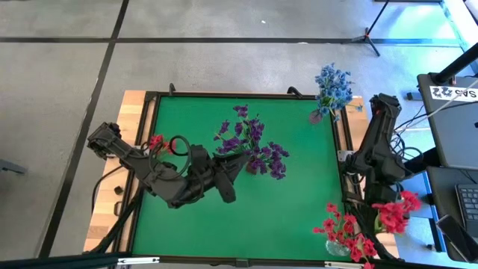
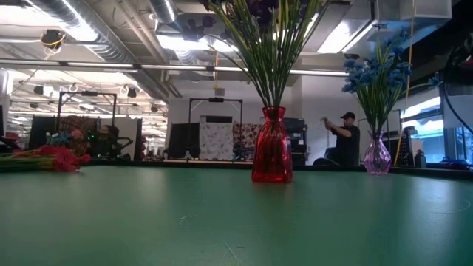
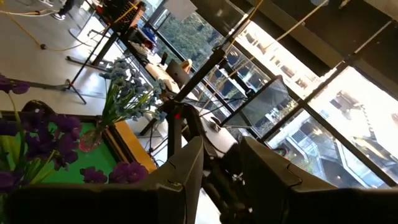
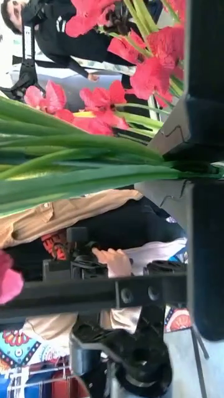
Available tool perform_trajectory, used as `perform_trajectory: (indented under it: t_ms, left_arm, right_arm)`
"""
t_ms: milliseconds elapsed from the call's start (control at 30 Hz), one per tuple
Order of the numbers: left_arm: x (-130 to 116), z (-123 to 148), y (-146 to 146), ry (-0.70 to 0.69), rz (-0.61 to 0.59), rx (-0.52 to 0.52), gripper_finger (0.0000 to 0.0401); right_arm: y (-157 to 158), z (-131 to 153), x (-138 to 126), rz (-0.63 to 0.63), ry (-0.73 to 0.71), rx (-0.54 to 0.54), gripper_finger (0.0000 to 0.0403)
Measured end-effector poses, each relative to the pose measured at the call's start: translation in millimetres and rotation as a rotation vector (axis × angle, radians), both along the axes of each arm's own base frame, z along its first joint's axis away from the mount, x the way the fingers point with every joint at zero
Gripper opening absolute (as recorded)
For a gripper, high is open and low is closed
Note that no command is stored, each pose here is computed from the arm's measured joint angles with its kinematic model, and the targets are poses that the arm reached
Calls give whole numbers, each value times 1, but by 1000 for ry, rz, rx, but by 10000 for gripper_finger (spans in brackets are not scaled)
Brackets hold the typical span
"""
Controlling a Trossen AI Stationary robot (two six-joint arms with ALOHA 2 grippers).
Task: Sort flowers into vase by color
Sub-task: Put the top red flowers into the transparent vase
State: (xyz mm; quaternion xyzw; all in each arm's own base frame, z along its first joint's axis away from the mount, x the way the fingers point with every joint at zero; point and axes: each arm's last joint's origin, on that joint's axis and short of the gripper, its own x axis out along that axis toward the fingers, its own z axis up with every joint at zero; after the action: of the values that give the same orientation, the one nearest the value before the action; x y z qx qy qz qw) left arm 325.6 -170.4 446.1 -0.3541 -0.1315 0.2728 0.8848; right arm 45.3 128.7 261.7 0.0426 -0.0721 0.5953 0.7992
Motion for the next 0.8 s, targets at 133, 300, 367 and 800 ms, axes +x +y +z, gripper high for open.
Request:
perform_trajectory:
  t_ms: [133, 300, 367, 800]
  left_arm:
    - [0, 0, 0, -11, 1, -16, 105]
    - [0, -1, 0, -6, 1, -16, 105]
    - [0, -1, 0, -2, 1, -14, 105]
    - [1, -6, 0, 26, 0, -16, 105]
  right_arm:
    - [7, -1, 3, -1, -6, 16, 11]
    - [11, -3, 4, 11, 20, 12, 12]
    - [10, -3, 4, 13, 25, 18, 11]
    - [9, 2, 3, 25, 63, 76, 10]
